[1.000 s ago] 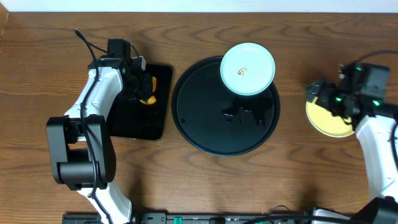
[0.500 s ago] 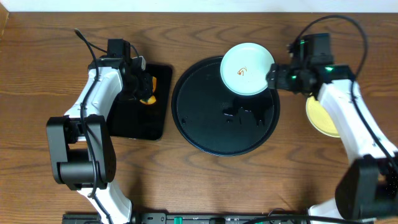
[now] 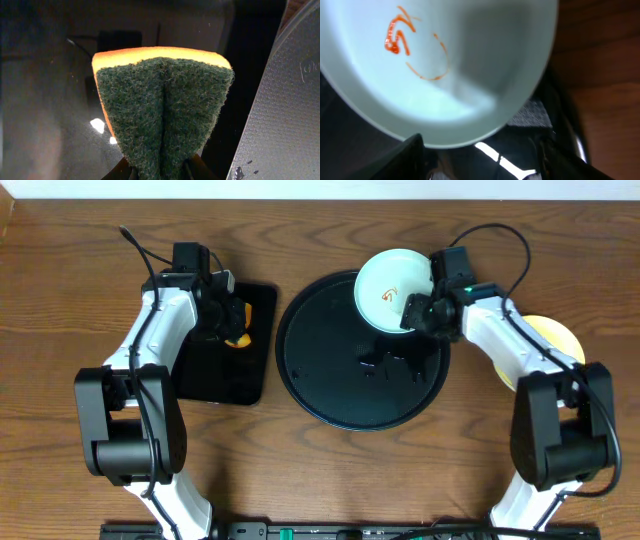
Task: Clean dirty plates on tray and stack at the side
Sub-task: 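Grip the remaining blue plate with the right gripper and pull it to tray center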
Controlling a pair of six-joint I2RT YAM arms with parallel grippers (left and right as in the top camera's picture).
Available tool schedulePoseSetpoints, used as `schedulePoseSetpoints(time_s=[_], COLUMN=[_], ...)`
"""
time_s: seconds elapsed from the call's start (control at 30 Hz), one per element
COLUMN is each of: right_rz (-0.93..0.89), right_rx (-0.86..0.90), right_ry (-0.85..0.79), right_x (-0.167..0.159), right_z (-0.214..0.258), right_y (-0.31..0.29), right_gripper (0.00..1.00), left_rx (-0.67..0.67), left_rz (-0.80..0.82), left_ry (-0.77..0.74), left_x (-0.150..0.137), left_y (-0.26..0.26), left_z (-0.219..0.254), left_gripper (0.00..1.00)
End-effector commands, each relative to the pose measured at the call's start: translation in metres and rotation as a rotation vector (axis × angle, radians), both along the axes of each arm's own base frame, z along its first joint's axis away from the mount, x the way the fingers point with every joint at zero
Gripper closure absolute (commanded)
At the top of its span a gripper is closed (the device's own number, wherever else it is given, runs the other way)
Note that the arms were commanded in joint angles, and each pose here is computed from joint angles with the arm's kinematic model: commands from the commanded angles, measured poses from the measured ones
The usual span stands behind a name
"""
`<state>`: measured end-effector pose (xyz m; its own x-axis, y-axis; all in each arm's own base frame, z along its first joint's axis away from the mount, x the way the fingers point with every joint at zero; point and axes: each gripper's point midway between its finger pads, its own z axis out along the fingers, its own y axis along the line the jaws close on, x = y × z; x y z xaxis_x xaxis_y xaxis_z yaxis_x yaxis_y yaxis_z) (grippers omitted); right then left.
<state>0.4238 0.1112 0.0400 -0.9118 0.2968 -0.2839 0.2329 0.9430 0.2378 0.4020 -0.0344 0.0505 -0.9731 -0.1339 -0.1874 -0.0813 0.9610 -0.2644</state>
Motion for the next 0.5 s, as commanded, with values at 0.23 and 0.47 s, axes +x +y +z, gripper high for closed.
schedulePoseSetpoints(time_s=[0.23, 0.47], right_rz=[-0.078, -0.088], right_rx=[-0.051, -0.058], right_ry=[0.000, 0.035], right_x=[0.005, 0.001], right_z=[-0.016, -0.032], right_y=[0.000, 0.004], right_gripper=[0.47, 0.47], left_rx=[0.011, 0.010], left_rz=[-0.004, -0.004], left_ry=[0.017, 0.018], left_x=[-0.005, -0.005], left_y=[0.003, 0.003], left_z=[-0.006, -0.006], left_gripper=[0.78, 0.78])
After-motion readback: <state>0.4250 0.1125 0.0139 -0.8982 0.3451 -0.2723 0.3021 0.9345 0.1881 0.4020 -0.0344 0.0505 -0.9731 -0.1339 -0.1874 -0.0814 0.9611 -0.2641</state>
